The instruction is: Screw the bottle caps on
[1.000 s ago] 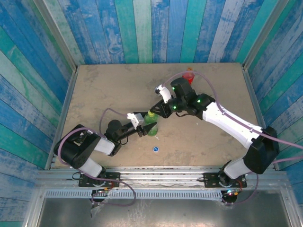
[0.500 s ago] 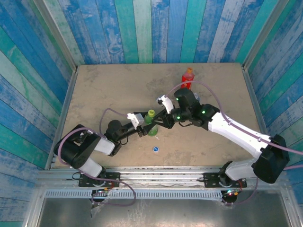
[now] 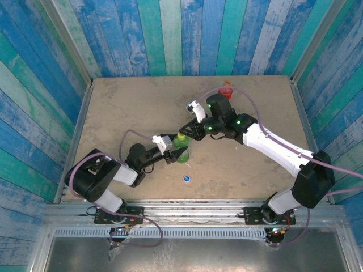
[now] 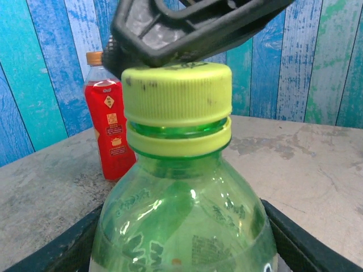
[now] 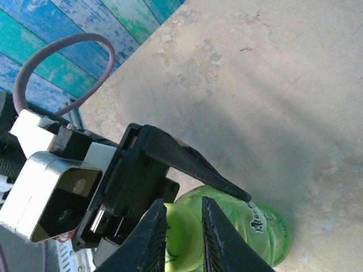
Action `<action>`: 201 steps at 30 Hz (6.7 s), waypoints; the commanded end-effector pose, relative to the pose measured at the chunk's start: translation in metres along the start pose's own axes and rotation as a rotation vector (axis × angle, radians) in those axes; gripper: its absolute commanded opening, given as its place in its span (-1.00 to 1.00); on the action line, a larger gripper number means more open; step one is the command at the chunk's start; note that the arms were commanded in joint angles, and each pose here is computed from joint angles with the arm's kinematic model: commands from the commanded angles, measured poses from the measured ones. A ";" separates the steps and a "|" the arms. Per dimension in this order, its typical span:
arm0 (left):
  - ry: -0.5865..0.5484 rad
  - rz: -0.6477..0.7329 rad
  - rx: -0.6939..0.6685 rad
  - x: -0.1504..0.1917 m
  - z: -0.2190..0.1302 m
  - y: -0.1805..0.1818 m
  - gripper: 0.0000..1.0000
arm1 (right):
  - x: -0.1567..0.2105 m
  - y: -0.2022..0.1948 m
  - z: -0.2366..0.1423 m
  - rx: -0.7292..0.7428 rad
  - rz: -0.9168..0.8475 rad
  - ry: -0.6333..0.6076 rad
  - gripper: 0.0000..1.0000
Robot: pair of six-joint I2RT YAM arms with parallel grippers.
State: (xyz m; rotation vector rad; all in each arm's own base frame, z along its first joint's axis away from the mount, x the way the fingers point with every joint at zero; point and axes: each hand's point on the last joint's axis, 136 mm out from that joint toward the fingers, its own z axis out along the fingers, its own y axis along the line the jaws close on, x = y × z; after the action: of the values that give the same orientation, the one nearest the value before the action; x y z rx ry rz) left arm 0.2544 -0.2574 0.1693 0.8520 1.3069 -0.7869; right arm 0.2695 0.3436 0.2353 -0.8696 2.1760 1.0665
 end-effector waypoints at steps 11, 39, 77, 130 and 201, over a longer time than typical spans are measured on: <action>0.075 -0.019 0.004 0.020 -0.001 -0.002 0.28 | 0.028 0.032 -0.025 -0.073 -0.041 0.008 -0.69; 0.163 0.322 0.076 0.000 0.005 -0.037 0.27 | 0.068 0.032 -0.051 0.127 -1.097 0.369 0.00; 0.191 0.324 0.008 0.003 0.002 -0.026 0.29 | 0.055 0.009 -0.019 0.406 -0.026 0.231 -0.19; 0.209 0.324 -0.003 0.009 -0.005 -0.026 0.31 | 0.063 0.013 -0.004 0.317 0.165 0.166 -0.52; -0.156 0.250 -0.352 -0.130 0.047 0.052 0.22 | -0.050 0.009 -0.060 0.566 -0.390 -0.553 -0.53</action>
State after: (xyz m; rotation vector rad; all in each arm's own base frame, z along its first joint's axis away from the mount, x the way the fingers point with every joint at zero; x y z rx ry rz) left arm 0.3016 -0.2844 0.2684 0.7399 1.2162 -0.4547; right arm 0.2890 0.3148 0.3146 -0.5208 1.6296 0.4358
